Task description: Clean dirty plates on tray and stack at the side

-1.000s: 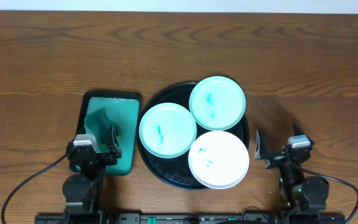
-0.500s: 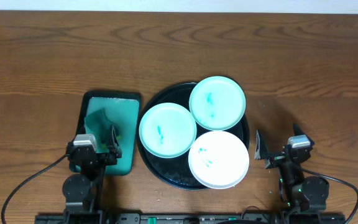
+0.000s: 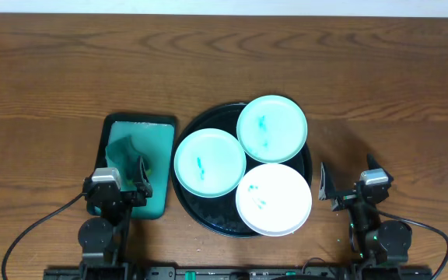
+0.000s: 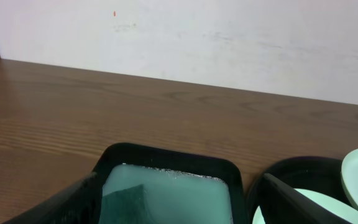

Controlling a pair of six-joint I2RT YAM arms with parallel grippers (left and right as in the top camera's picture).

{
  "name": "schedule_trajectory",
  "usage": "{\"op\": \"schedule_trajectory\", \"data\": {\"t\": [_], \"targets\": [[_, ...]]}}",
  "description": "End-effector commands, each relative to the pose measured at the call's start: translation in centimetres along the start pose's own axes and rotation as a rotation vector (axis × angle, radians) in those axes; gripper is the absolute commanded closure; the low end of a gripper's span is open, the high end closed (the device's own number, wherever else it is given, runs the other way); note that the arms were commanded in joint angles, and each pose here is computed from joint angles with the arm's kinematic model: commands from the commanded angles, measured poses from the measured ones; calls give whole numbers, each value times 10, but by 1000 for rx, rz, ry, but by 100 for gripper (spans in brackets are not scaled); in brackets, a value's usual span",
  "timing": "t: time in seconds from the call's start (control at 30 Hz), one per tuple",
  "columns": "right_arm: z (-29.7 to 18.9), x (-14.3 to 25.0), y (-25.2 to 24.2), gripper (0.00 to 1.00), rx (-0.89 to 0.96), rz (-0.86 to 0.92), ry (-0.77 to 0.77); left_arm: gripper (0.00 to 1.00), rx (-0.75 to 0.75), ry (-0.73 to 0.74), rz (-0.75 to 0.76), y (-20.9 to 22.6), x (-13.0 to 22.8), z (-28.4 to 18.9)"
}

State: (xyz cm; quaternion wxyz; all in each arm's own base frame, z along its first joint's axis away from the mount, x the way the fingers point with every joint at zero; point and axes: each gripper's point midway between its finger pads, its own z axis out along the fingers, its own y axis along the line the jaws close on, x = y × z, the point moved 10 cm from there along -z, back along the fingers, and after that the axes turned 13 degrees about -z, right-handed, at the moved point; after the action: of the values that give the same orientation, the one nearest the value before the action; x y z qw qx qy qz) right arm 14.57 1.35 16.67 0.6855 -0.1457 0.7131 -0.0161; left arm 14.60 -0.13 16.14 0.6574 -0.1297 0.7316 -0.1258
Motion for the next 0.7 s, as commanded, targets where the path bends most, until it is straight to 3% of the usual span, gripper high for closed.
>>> {"op": "schedule_trajectory", "data": {"t": [0.0,0.37,0.53,0.67], "targets": [[0,0,1,1,-5,-5,1,20,-11,48,21,3,9,0],[0,0,1,1,-5,-5,1,20,6,51,-35,1,9,0],[0,0,1,1,-5,-5,1,20,141,110,-50,-9,11,-1],[0,0,1,1,-5,-5,1,20,122,176,-112,-11,9,-1]]}}
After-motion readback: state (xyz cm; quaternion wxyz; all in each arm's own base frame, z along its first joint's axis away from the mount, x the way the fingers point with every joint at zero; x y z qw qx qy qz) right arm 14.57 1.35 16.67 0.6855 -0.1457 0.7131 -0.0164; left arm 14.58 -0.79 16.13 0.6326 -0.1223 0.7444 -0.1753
